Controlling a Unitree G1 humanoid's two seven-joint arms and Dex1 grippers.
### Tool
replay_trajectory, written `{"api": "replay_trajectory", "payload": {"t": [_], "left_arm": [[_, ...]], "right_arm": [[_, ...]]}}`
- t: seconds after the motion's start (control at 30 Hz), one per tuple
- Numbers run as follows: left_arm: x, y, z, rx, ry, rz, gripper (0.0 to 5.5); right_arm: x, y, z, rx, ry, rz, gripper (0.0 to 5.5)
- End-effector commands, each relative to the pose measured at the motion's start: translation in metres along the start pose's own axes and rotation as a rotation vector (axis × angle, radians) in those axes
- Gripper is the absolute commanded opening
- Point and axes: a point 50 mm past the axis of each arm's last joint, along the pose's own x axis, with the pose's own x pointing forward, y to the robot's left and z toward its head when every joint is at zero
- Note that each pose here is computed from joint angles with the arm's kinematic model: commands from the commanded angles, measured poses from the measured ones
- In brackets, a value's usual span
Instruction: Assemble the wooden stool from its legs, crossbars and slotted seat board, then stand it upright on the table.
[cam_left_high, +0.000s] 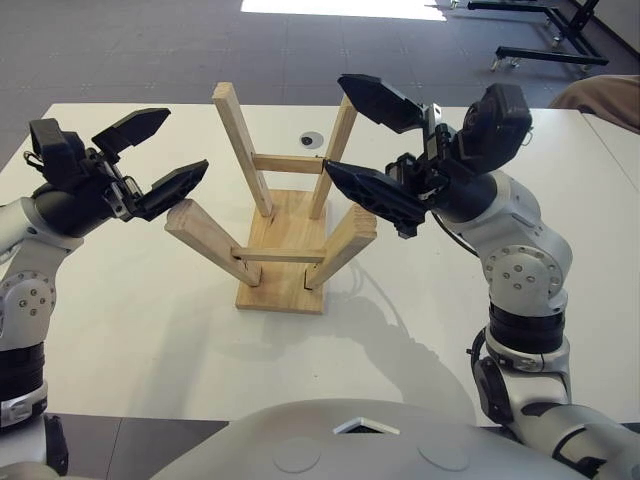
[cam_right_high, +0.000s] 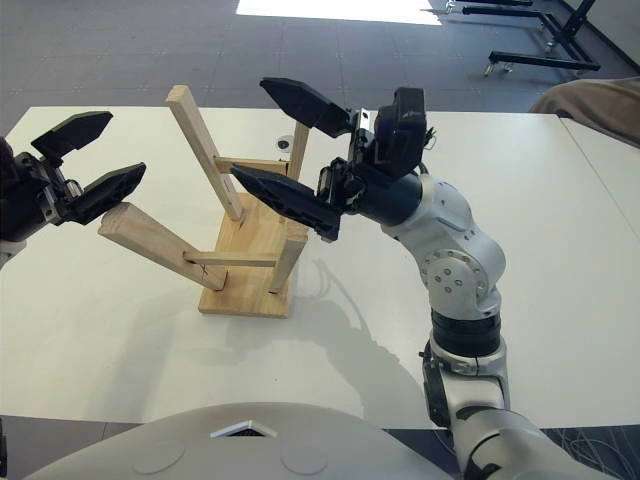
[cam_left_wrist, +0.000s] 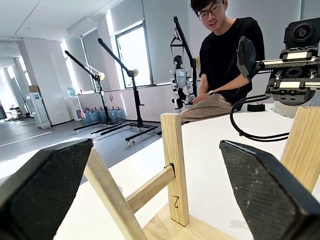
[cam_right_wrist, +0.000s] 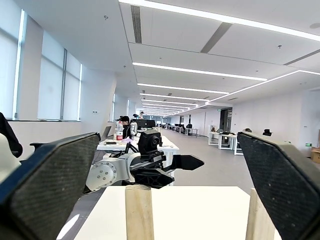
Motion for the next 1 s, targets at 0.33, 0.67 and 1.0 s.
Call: {"api": "replay_trajectory", "payload": {"t": [0.33, 0.67, 1.0], "left_arm": [[0.000, -0.008, -0.007, -0.014, 0.043, 0.044, 4.64], [0.022, -0.007, 0.000, -0.015, 0.009, -0.006, 4.64], [0.028, -0.005, 0.002, -0.020, 0.010, -0.034, 4.64]], "right_arm": [[0.002, 0.007, 0.027, -0.068, -0.058, -0.020, 5.04], [0.004, 0.023, 0.026, -0.070, -0.051, -0.054, 5.04], [0.013, 0.022, 0.024, -0.116, -0.037, -0.037, 5.04]]}}
